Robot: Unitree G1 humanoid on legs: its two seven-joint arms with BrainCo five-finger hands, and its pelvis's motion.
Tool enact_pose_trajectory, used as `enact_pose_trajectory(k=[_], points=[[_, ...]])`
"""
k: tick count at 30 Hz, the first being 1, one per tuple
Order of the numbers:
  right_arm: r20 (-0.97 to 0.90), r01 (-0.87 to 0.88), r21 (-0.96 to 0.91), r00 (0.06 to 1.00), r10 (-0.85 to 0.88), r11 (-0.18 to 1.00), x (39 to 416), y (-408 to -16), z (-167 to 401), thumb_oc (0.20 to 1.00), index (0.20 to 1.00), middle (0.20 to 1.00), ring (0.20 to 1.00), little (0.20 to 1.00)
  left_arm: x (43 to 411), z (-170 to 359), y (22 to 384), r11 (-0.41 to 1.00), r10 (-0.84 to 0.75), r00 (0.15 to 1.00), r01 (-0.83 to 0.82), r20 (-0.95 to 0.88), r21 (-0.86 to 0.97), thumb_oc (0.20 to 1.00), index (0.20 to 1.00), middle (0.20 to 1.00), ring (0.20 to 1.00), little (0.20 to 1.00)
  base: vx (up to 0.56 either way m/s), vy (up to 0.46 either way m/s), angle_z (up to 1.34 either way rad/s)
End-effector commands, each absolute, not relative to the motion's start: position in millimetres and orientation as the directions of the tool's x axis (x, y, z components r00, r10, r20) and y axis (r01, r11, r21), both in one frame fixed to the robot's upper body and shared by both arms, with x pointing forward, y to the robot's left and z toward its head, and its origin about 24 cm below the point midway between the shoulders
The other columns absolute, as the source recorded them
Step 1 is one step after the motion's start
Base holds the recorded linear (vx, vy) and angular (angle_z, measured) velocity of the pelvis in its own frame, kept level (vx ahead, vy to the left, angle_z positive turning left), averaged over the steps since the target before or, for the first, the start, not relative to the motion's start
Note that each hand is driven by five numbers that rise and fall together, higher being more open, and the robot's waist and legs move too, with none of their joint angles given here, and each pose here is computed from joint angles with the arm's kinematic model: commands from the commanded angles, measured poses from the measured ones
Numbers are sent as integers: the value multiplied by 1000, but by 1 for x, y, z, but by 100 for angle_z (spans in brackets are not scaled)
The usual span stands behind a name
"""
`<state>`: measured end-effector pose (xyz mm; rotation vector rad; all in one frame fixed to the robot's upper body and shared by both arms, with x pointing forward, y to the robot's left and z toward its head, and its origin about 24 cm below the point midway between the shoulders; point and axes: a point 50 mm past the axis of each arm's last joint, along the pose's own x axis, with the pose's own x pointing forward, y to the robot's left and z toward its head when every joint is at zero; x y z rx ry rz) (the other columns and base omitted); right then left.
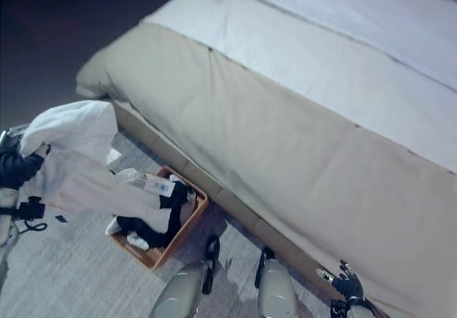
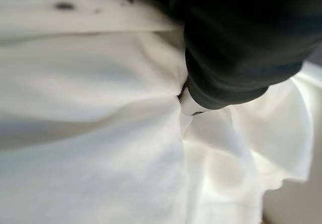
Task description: Pick up clothes into the bucket
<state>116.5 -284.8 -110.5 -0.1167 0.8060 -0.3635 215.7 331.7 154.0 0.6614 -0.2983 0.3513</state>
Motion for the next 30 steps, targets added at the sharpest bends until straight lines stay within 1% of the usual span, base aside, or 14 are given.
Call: enact_pose_trajectory(k=[1, 4, 5, 6, 11, 12, 23, 28, 30], points=[[-636, 206, -296, 686, -353, 933, 129, -292, -101, 1000, 1000, 1000, 1000, 1000, 227, 178, 334, 659, 257, 807, -549, 532, 514, 200, 200, 200, 200, 200, -114, 4, 16], [-612, 183, -308, 713, -342, 934, 137, -292, -96, 1000, 1000, 1000, 1000, 1000, 230, 182, 337, 621, 276, 788, -583, 550, 524, 200, 200, 200, 200, 200, -119, 33, 4], [-586, 172, -319, 737, -336, 932, 146, -292, -91, 1000, 1000, 1000, 1000, 1000, 236, 182, 342, 592, 312, 767, -618, 561, 516, 200, 200, 200, 200, 200, -83, 14, -3], [-572, 174, -317, 749, -334, 932, 149, -292, -89, 1000, 1000, 1000, 1000, 1000, 240, 185, 343, 563, 313, 758, -633, 572, 531, 200, 200, 200, 200, 200, -86, 13, -3], [-532, 196, -308, 776, -339, 931, 159, -289, -83, 1000, 1000, 1000, 1000, 1000, 249, 197, 342, 524, 310, 728, -668, 612, 529, 200, 200, 200, 200, 200, -3, 4, 0], [-513, 201, -300, 790, -335, 933, 162, -287, -80, 1000, 1000, 1000, 1000, 1000, 250, 200, 344, 506, 316, 711, -687, 629, 522, 200, 200, 200, 200, 200, -43, 1, 4], [-402, 251, -292, 843, -357, 923, 182, -286, -62, 1000, 1000, 1000, 1000, 1000, 280, 213, 343, 480, 306, 724, -678, 618, 557, 200, 200, 200, 200, 200, -21, 3, 8], [-332, 236, -288, 884, -328, 928, 193, -281, -48, 1000, 1000, 1000, 1000, 1000, 287, 221, 355, 415, 339, 714, -698, 613, 583, 200, 200, 200, 200, 200, 0, 0, 0], [-325, 239, -285, 887, -328, 928, 194, -280, -47, 1000, 1000, 1000, 1000, 1000, 290, 224, 359, 395, 348, 713, -700, 609, 595, 200, 200, 200, 200, 200, 12, 16, 0]])
